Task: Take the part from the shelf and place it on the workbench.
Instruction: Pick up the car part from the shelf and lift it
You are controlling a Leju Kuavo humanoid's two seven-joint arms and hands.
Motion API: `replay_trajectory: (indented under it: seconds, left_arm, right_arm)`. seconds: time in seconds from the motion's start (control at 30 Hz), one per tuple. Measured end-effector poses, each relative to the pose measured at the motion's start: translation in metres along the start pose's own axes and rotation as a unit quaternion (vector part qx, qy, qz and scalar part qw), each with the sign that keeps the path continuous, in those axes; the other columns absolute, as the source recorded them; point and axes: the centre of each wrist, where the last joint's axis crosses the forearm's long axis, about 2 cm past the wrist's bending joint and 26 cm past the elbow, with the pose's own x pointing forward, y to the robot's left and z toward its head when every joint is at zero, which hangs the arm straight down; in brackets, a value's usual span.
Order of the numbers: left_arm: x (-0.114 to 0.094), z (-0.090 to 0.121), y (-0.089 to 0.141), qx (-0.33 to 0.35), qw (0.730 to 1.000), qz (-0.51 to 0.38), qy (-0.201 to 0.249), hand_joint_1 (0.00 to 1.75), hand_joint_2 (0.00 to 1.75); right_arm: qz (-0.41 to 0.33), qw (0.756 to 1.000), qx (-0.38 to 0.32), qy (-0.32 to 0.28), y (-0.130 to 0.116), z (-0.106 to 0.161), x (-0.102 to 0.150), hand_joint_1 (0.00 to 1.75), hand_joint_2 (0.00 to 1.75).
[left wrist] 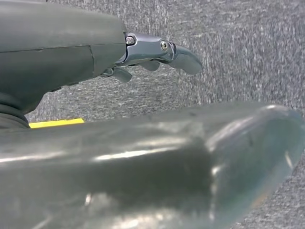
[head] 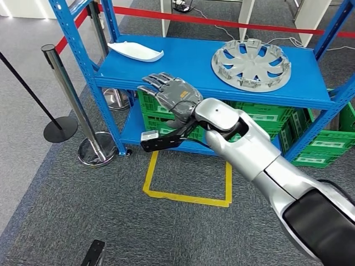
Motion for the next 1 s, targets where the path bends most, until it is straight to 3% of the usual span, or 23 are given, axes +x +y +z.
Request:
replay_trajectory:
  seconds: [0.17, 0.4, 0.8, 0.93, 1.0]
  left_arm:
    - [0.0, 0.0, -0.001, -0.015, 1.0, -0.001, 0.003, 0.0, 0.0]
    - [0.0, 0.001, -0.004, -0.026, 1.0, 0.0, 0.006, 0.0, 0.0]
    - [0.001, 0.001, -0.006, -0.03, 1.0, 0.003, 0.009, 0.0, 0.0]
    - [0.001, 0.001, -0.006, -0.033, 0.999, 0.003, 0.012, 0.0, 0.0]
    - [0.001, 0.001, -0.006, -0.039, 0.999, 0.005, 0.016, 0.0, 0.0]
  right_arm:
    - [0.026, 0.997, 0.068, 0.031, 0.009, -0.006, -0.007, 0.0, 1.75]
    - [0.015, 0.99, 0.077, 0.116, 0.031, 0.0, -0.022, 0.0, 1.75]
    - [0.012, 0.986, 0.098, 0.133, 0.045, 0.005, -0.029, 0.0, 1.75]
    - [0.013, 0.984, 0.084, 0.154, 0.049, 0.007, -0.029, 0.0, 0.0]
    - [0.006, 0.983, 0.069, 0.172, 0.052, 0.009, -0.03, 0.0, 0.0]
